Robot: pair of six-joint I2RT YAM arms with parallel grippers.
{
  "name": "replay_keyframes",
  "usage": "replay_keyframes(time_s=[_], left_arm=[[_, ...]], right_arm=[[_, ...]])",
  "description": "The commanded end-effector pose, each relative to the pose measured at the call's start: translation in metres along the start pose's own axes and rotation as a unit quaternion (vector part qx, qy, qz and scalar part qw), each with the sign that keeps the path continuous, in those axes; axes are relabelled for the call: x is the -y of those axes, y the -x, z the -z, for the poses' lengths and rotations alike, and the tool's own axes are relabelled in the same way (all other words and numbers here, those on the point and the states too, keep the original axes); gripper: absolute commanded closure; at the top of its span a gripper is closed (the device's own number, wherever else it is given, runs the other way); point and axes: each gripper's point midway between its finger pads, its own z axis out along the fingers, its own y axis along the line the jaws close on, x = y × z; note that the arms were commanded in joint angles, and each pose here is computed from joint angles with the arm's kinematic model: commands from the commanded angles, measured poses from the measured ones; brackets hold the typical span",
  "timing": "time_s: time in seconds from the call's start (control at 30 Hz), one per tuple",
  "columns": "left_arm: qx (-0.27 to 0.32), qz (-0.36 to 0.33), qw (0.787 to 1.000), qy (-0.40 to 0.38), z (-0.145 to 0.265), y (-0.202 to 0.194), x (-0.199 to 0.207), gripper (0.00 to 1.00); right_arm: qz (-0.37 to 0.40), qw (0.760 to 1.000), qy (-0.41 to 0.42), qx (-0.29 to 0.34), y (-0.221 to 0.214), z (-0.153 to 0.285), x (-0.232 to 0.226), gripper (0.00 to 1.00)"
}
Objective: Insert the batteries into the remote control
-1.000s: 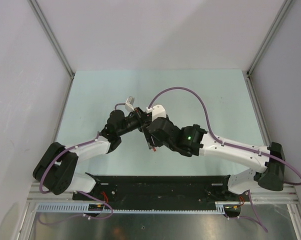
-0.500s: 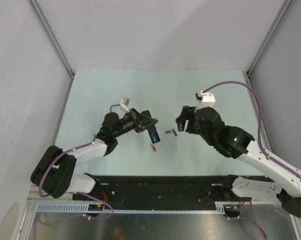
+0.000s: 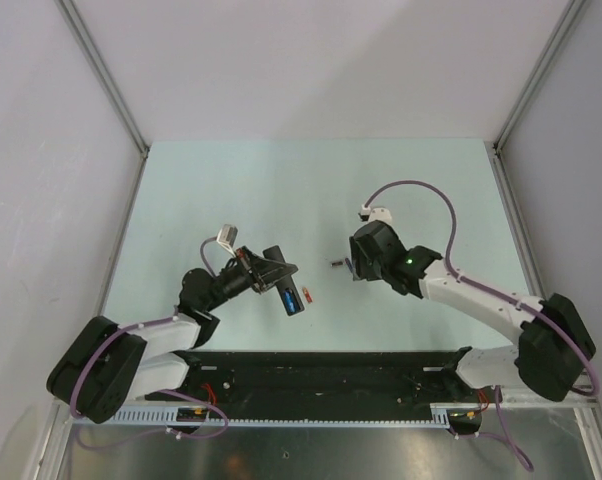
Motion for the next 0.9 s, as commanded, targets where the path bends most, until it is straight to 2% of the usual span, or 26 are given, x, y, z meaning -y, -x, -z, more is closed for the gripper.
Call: replay_keyframes(time_s=[0.0,0.1,0.3,0.6,0.87], left_arm=[[0.001,-0.035,0.994,-0.103,0.007,0.002,0.049,1.00],[-0.014,-0.040,0.993,-0.114,0.007,-0.002,0.056,1.00],[-0.011,-0.042,0.993,-0.113,0.011,-0.003,0.055,1.00],[-0.011,-0.048,0.993,-0.110,0.012,-0.004,0.052,1.00],[-0.016,-0.045,0.993,-0.106,0.013,-0.005,0.049,1.00]], right_arm=[[0.031,0.999,0.039,0.018,0.012,-0.017,-0.022,0.44],[0.069,0.996,0.048,0.007,0.004,-0.036,-0.029,0.46],[0.074,0.997,0.016,-0.020,-0.007,-0.065,-0.017,0.48],[0.089,0.996,0.010,-0.016,0.004,-0.084,-0.022,0.54],[0.105,0.993,-0.021,-0.046,-0.007,-0.101,-0.012,0.61]])
